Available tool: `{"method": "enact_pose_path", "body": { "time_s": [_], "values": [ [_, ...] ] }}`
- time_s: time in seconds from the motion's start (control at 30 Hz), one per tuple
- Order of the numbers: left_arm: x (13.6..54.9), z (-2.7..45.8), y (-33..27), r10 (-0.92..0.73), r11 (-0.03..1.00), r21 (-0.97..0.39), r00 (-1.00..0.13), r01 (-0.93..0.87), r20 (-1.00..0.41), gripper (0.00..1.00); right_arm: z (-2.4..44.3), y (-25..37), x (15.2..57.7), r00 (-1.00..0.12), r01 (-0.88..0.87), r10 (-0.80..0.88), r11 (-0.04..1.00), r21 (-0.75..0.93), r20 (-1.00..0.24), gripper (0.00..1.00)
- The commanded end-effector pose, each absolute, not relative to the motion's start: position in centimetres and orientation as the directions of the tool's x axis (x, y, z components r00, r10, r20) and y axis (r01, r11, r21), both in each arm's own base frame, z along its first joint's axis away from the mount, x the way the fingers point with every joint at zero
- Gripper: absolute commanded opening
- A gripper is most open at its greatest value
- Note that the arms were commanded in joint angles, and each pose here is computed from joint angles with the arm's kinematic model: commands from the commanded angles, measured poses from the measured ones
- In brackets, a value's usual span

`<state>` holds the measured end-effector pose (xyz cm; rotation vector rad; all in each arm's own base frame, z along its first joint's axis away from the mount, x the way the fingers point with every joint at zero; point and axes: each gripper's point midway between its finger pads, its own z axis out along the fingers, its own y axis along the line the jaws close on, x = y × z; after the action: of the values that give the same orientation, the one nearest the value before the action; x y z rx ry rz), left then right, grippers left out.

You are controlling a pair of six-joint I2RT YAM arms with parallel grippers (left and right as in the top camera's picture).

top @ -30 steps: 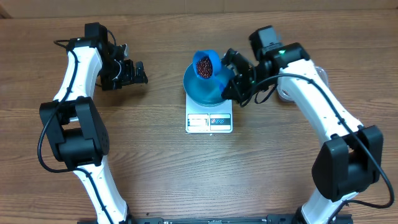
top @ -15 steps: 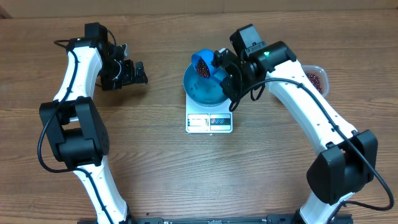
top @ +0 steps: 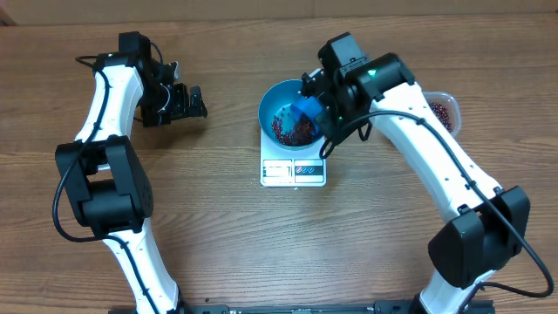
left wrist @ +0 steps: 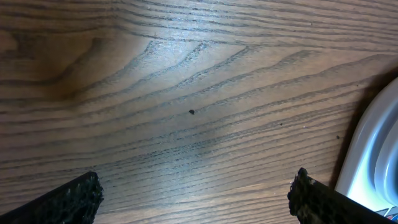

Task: Scoop item into bowl and weigh 150g on scale
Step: 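Tilt the scoop to pour beans into the blue bowl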

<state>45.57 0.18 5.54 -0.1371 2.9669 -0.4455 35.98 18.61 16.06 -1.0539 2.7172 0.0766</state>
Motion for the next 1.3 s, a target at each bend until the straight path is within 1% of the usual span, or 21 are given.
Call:
{"method": "enact_pose_path", "body": {
  "time_s": [0.0, 0.17, 0.5, 0.53, 0.6, 0.63, 0.77, 0.87, 0.93, 1.0, 1.07, 1.17, 1.2, 1.27],
  "values": [
    [45.7, 5.4, -0.1, -0.089, 0.955, -0.294, -0.988, -0.048, -0.127, 1.0, 17.4, 19.3, 36.7, -0.679, -0.683, -0.686, 0.721, -0.117, -0.259, 0.04],
    [45.7, 5.4, -0.1, -0.089, 0.955, -0.294, -0.988, -0.048, -0.127, 0.99, 17.6, 20.2, 37.2, -0.659, -0.689, -0.695, 0.712, -0.14, -0.288, 0.04],
    [45.7, 5.4, -0.1, -0.089, 0.955, -0.294, -0.988, -0.048, -0.127, 1.0, 17.8, 20.2, 37.4, -0.623, -0.717, -0.728, 0.678, -0.165, -0.285, 0.04],
    [45.7, 5.4, -0.1, -0.089, 0.955, -0.294, -0.988, -0.048, -0.127, 1.0, 17.7, 20.2, 37.4, -0.623, -0.717, -0.729, 0.677, -0.164, -0.284, 0.12],
    [45.7, 5.4, -0.1, -0.089, 0.955, -0.294, -0.988, -0.048, -0.127, 0.99, 17.7, 20.2, 37.4, -0.623, -0.717, -0.728, 0.677, -0.164, -0.285, 0.18],
    [45.7, 5.4, -0.1, -0.089, 0.955, -0.294, -0.988, -0.048, -0.127, 1.0, 17.7, 20.3, 37.3, -0.623, -0.718, -0.728, 0.677, -0.16, -0.286, 0.27],
    [45.7, 5.4, -0.1, -0.089, 0.955, -0.294, -0.988, -0.048, -0.127, 1.0, 17.6, 20.8, 36.9, -0.621, -0.731, -0.727, 0.672, -0.119, -0.293, 0.33],
    [45.7, 5.4, -0.1, -0.089, 0.955, -0.294, -0.988, -0.048, -0.127, 1.0, 17.5, 20.7, 36.9, -0.622, -0.73, -0.727, 0.673, -0.119, -0.29, 0.47],
    [45.7, 5.4, -0.1, -0.089, 0.955, -0.294, -0.988, -0.048, -0.127, 0.99, 17.3, 20.3, 37.1, -0.631, -0.723, -0.72, 0.681, -0.118, -0.29, 0.53],
    [45.7, 5.4, -0.1, -0.089, 0.955, -0.294, -0.988, -0.048, -0.127, 0.99, 17.1, 20.1, 37.3, -0.644, -0.712, -0.709, 0.692, -0.114, -0.287, 0.54],
    [45.7, 5.4, -0.1, -0.089, 0.955, -0.294, -0.988, -0.048, -0.127, 1.0, 16.8, 19.7, 37.7, -0.697, -0.661, -0.655, 0.745, -0.092, -0.293, 0.56],
    [45.7, 5.4, -0.1, -0.089, 0.955, -0.294, -0.988, -0.048, -0.127, 1.0, 16.2, 20.1, 37.4, -0.786, -0.575, -0.545, 0.818, 0.023, -0.292, 0.54],
    [45.7, 5.4, -0.1, -0.089, 0.955, -0.294, -0.988, -0.048, -0.127, 1.0, 15.6, 20.0, 37.3, -0.835, -0.512, -0.479, 0.856, 0.065, -0.271, 0.53],
    [45.7, 5.4, -0.1, -0.089, 0.955, -0.294, -0.988, -0.048, -0.127, 1.0, 14.6, 19.7, 37.0, -0.885, -0.44, -0.408, 0.891, 0.113, -0.225, 0.52]
  ]
}}
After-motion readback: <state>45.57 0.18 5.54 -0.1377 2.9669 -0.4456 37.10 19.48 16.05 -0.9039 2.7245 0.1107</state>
